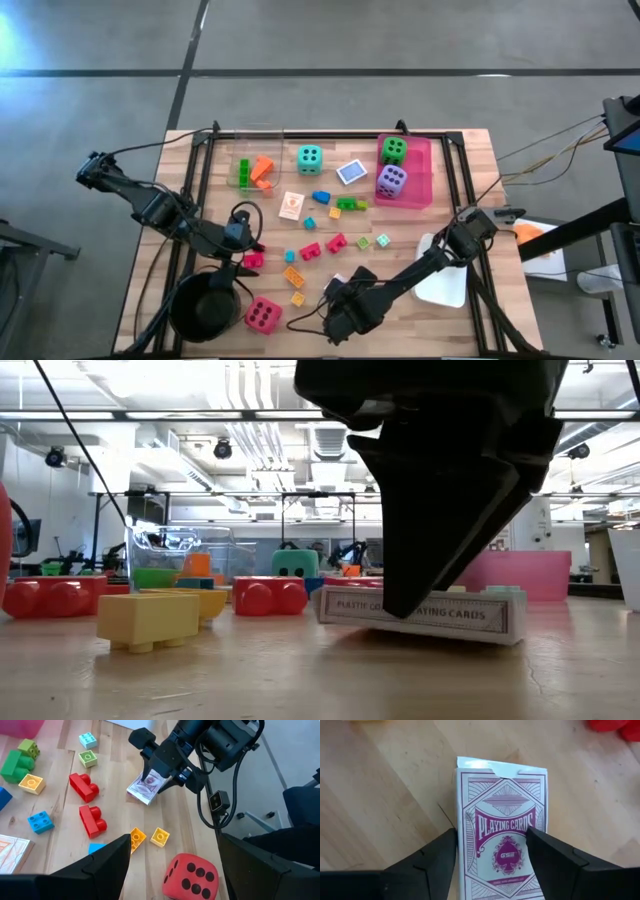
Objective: Pick & Place Toys
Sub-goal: Put the purple deck of cards into the white bin
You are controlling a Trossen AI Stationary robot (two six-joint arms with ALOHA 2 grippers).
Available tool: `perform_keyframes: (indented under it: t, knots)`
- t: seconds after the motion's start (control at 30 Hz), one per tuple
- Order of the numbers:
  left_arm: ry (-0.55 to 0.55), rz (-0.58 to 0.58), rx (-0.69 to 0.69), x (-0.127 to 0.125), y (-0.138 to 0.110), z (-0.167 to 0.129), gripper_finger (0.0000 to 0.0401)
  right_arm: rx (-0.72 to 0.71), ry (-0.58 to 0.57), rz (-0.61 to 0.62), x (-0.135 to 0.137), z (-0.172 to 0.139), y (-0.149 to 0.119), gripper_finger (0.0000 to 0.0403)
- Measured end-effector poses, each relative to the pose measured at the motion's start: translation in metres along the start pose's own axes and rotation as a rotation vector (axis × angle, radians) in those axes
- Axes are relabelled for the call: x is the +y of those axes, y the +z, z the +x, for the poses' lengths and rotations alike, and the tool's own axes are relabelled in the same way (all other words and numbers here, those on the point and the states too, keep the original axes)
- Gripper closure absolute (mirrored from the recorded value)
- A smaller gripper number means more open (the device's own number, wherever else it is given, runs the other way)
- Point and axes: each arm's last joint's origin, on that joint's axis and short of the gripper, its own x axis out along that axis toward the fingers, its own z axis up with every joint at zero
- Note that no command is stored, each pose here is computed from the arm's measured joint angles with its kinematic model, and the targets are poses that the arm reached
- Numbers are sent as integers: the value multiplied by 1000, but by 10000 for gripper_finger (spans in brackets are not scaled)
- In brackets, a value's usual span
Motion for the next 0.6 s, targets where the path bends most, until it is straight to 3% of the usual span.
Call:
perform_keyframes:
  t: [0.43,0.6]
  knots:
    - [0,2,0,0,0,0,98,4,-10,11,-7,-15,3,174]
    - [0,2,0,0,0,0,98,4,-9,7,-7,-16,3,197]
